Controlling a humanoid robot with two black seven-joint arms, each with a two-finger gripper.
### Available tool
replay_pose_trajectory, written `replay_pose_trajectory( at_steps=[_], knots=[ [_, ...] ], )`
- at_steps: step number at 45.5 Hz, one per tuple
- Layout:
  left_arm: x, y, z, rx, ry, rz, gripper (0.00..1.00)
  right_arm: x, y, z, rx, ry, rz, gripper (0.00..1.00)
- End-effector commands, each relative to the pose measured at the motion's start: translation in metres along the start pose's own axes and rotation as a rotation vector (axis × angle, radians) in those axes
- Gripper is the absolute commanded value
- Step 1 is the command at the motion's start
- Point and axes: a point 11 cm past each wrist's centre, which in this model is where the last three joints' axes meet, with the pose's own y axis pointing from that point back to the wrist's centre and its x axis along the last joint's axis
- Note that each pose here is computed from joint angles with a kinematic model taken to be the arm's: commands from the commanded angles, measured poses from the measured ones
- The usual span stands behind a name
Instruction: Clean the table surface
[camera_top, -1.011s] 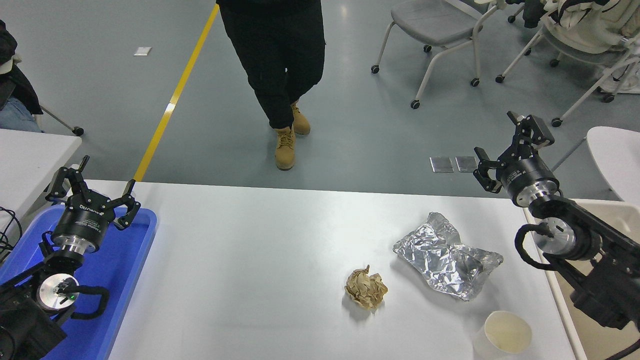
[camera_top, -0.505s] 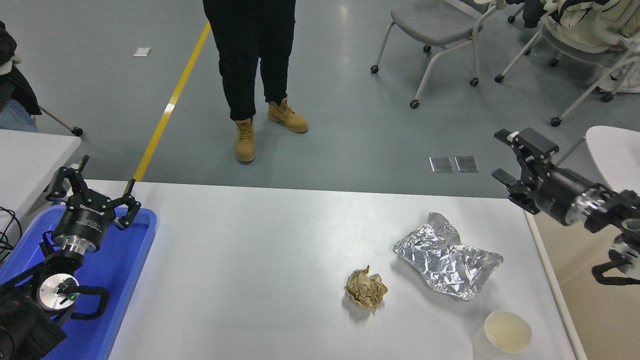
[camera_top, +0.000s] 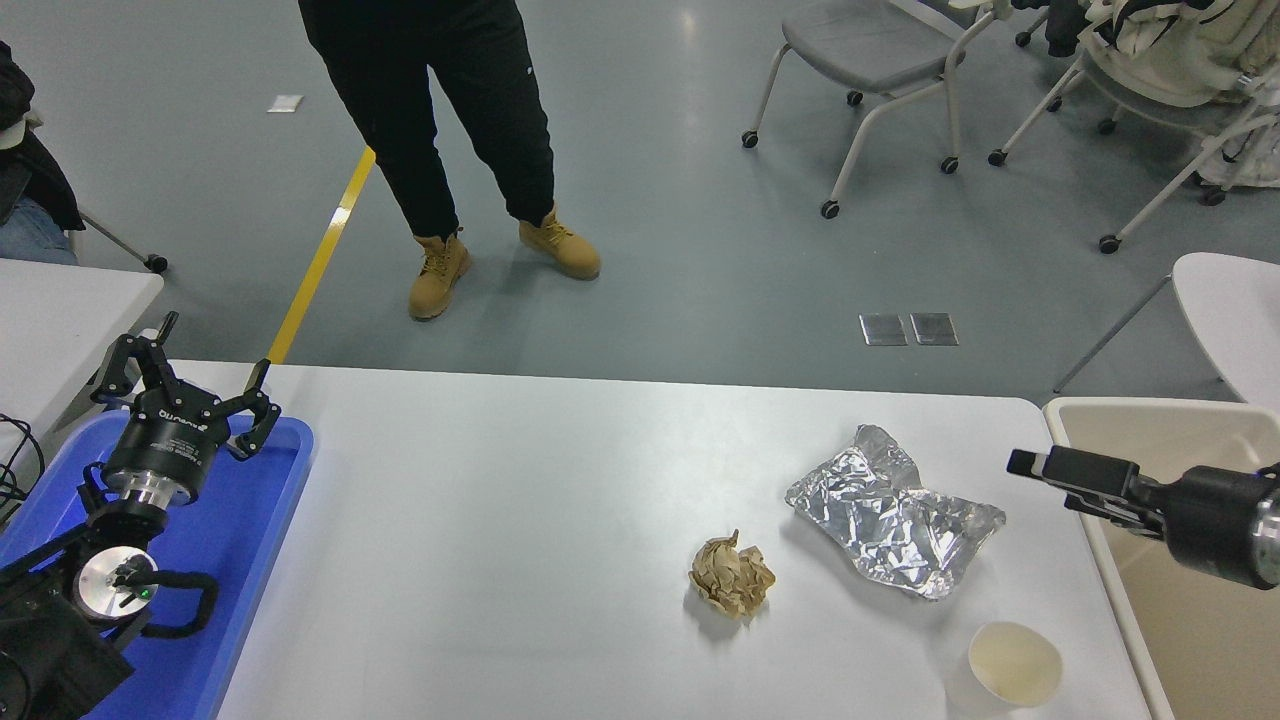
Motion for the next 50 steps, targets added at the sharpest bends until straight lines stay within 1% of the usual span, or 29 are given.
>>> replay_pose_trajectory(
  at_steps=[1,12,22,33,50],
  knots=[
    [0.0,0.0,0.0,0.0,0.0,0.0,1.0,-0.034,0.025,0.029,-0.126,0.154,-0.166,1.0],
    [0.0,0.0,0.0,0.0,0.0,0.0,1.0,-0.061,0.026,0.046,-0.222,0.177,-0.251,1.0],
    [0.0,0.0,0.0,0.0,0.0,0.0,1.0,-0.064,0.012,0.04,-0.216,0.14,-0.251,1.0],
    [0.0,0.0,0.0,0.0,0.0,0.0,1.0,-0.069,-0.007,0.033,-0.254,0.038,-0.244,1.0],
    [0.0,0.0,0.0,0.0,0.0,0.0,1.0,-0.078,-0.023,0.024,-0.23,0.022,-0.269,1.0]
  ],
)
